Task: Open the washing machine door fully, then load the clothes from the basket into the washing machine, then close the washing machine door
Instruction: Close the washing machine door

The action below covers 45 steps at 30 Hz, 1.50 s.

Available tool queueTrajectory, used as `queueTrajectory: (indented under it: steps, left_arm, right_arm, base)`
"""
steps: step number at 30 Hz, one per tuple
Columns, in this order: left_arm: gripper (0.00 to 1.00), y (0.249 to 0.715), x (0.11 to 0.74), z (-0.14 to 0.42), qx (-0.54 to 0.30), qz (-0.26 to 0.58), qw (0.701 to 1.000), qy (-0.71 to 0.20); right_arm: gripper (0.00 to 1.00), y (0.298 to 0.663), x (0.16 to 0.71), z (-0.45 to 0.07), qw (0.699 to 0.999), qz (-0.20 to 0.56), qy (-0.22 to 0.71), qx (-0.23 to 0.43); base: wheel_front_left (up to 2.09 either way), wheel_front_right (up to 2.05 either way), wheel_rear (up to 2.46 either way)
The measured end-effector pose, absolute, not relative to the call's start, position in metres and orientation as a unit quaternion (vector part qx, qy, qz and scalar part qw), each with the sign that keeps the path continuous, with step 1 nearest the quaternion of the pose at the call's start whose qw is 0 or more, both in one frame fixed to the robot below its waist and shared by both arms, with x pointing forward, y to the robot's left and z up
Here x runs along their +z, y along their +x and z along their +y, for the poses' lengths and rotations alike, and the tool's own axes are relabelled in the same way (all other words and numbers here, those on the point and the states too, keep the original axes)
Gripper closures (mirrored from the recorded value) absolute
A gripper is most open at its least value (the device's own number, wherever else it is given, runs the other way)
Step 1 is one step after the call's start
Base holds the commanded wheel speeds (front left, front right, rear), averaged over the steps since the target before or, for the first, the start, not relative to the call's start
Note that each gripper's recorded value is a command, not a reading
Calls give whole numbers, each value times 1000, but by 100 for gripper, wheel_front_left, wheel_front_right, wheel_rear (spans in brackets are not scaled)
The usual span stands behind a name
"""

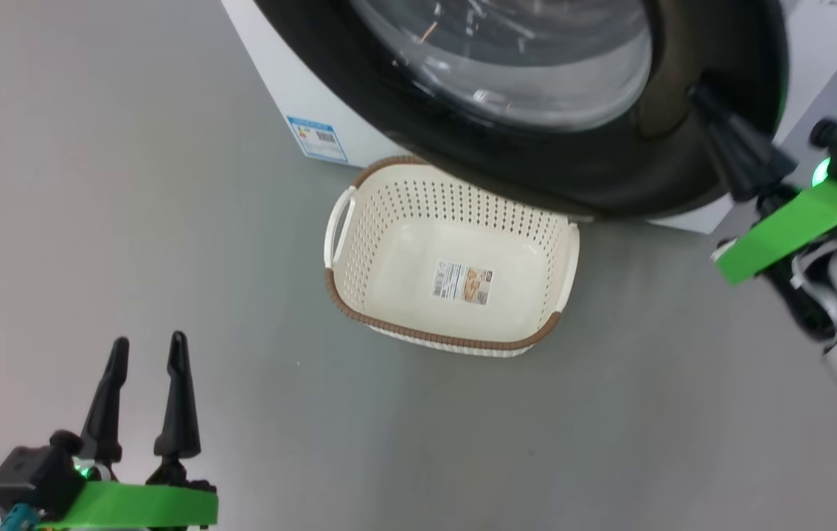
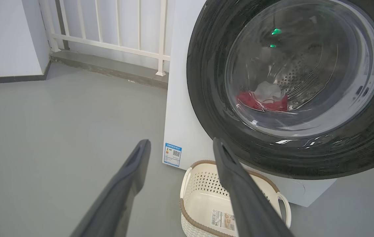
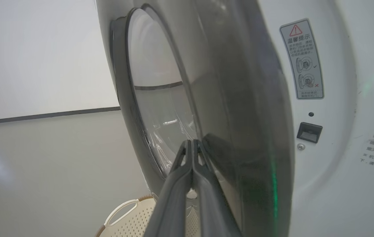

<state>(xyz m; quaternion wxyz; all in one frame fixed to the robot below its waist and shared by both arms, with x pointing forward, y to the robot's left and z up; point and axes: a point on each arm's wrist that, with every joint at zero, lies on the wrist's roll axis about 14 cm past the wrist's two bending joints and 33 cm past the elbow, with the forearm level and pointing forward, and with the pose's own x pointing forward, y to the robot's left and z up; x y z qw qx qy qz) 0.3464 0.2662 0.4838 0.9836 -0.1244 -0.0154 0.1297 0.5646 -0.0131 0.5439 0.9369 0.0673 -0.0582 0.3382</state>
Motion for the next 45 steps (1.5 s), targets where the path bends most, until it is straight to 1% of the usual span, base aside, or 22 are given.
queueTrajectory:
  steps: [7, 13, 23, 27, 38, 45]
  left_arm:
    - [0, 359, 478, 265, 128, -7, 984, -122]
    - [0, 361, 470, 267, 133, 5, 984, -118]
    - [0, 367, 465, 266, 130, 11, 985, -116]
    - [0, 369, 465, 265, 127, 11, 985, -119]
    - [0, 372, 474, 260, 117, -4, 985, -123]
    - [0, 370, 483, 258, 112, -16, 986, -124]
  right_arm:
    - [100, 599, 552, -23, 941, -74, 57, 324]
    - [100, 624, 554, -29, 946, -79, 45, 312]
    - [100, 660, 561, -49, 958, -83, 59, 268]
    - [100, 663, 561, -50, 959, -82, 71, 262]
    - [100, 658, 582, -59, 961, -98, 68, 248]
    - [100, 640, 582, -58, 961, -92, 64, 251]
  base:
    - [0, 0, 0]
    - [0, 0, 0]
    - [0, 0, 0]
    - [0, 0, 0]
    - [0, 0, 0]
    - [0, 0, 0]
